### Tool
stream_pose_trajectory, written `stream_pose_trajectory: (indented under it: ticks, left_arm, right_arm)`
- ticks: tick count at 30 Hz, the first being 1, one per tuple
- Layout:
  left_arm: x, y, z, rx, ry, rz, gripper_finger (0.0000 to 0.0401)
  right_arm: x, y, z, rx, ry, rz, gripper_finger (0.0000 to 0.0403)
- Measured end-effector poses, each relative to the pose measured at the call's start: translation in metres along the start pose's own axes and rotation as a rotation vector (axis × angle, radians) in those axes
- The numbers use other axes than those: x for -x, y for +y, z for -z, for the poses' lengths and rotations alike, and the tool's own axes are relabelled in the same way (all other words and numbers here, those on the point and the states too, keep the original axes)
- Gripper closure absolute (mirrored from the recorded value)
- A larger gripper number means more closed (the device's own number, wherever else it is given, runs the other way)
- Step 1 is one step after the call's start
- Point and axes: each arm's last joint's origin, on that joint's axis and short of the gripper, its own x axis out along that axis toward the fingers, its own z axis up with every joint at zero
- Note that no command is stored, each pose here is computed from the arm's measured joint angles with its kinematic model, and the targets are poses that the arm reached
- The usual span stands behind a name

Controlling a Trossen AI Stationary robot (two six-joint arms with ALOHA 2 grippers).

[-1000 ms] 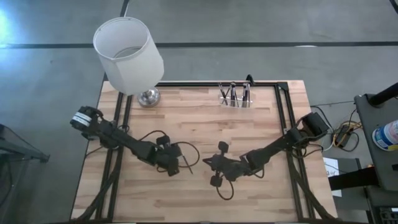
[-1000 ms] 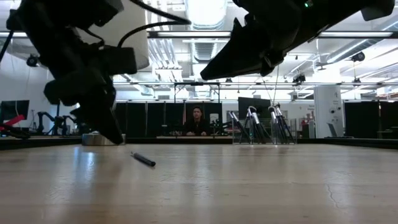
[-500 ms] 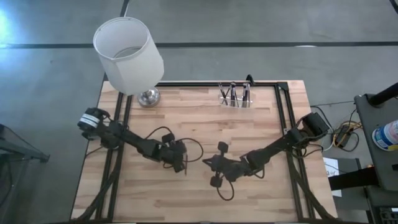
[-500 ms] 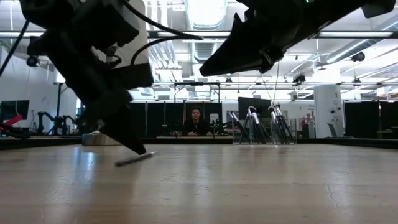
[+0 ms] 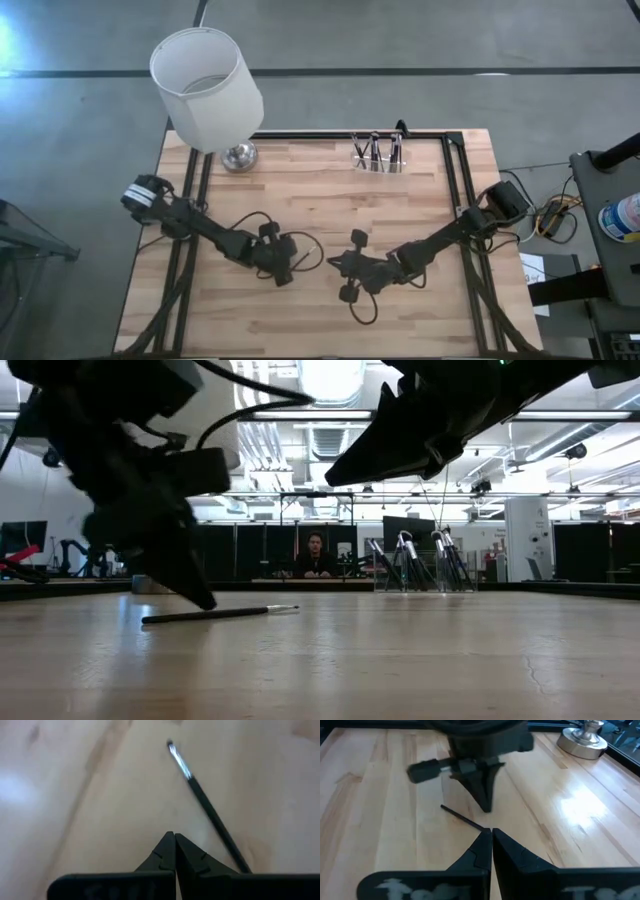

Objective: Put items in baskets/containers
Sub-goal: Put the eyeshadow brush into the transparent organizer

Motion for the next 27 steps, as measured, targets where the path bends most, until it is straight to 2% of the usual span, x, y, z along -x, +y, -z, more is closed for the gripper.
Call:
stream_pose_trajectory:
  ticks: [7, 14, 18, 23, 27]
  left_arm:
    - [0.009, -0.013, 0.011, 0.015, -0.004, 0.01, 0.0401]
    - [0.005, -0.006, -0.025, 0.149, -0.072, 0.058, 0.0399]
    - [0.004, -0.003, -0.039, 0.184, -0.094, 0.087, 0.037]
    - [0.004, -0.004, -0.042, 0.187, -0.115, 0.103, 0.0329]
    - [0.003, -0.003, -0.041, 0.175, -0.124, 0.088, 0.0316]
  right_arm:
    - [-0.001, 0.0, 0.002, -0.022, 0.009, 0.001, 0.0394]
    - [0.001, 0.002, 0.002, -0.015, 0.009, -0.004, 0.0394]
    - [0.001, 0.001, 0.003, -0.005, 0.016, -0.002, 0.0394]
    - [0.001, 0.001, 0.005, 0.004, 0.031, 0.002, 0.0394]
    - [0.004, 0.004, 0.006, 0.01, 0.03, -0.006, 0.0394]
